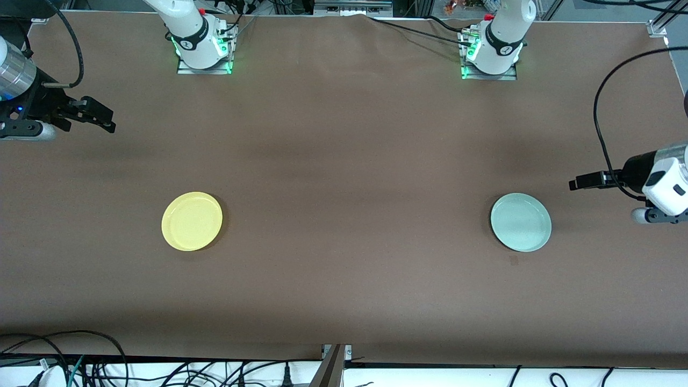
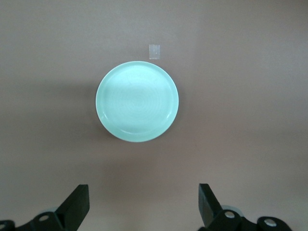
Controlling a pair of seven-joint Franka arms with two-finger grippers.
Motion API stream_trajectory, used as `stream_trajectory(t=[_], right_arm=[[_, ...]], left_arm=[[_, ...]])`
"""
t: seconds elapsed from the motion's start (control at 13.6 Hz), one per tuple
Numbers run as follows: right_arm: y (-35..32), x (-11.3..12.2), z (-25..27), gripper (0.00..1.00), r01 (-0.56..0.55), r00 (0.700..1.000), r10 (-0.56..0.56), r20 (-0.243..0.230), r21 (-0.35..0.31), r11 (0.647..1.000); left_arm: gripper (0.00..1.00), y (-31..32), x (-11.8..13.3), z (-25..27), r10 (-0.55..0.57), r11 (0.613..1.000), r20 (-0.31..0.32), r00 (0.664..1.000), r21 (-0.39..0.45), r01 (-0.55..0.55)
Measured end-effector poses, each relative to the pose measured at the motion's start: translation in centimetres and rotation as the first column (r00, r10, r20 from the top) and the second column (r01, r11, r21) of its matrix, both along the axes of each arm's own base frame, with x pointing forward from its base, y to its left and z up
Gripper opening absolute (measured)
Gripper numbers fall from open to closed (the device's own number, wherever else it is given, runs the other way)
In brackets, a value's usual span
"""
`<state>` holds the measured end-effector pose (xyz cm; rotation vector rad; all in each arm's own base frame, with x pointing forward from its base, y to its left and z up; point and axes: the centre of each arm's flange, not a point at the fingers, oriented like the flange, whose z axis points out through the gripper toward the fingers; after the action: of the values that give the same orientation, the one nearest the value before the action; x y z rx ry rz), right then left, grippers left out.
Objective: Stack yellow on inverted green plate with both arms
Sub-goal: 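Move the left gripper down to the rim of the green plate, then close the left gripper on the green plate's rim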
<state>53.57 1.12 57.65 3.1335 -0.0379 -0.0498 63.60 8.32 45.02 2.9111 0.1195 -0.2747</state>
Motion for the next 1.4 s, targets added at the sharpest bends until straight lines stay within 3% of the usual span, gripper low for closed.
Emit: stream_trajectory(t=[0.29, 0.59, 0.88, 1.4], right_arm=[[0.0, 0.0, 0.0, 1.00, 0.000, 1.000, 0.000, 0.000, 0.000, 1.000], [0.0, 0.0, 0.0, 1.00, 0.000, 1.000, 0.000, 0.000, 0.000, 1.000], [0.0, 0.0, 0.0, 1.00, 0.000, 1.000, 0.000, 0.000, 0.000, 1.000], [0.0, 0.0, 0.0, 1.00, 0.000, 1.000, 0.000, 0.000, 0.000, 1.000]], left_arm=[[1.00, 3.0, 1.3, -6.4, -0.056, 0.995, 0.059, 0.997, -0.076, 0.060], [1.00, 7.5, 0.0, -15.2, -0.055, 0.987, 0.129, 0.990, -0.144, 0.074], [1.00, 9.0, -0.3, -20.8, -0.030, 0.988, 0.138, 0.990, -0.148, 0.051], [1.00, 8.6, -1.4, -25.2, 0.001, 0.991, 0.141, 0.990, -0.133, 0.018]])
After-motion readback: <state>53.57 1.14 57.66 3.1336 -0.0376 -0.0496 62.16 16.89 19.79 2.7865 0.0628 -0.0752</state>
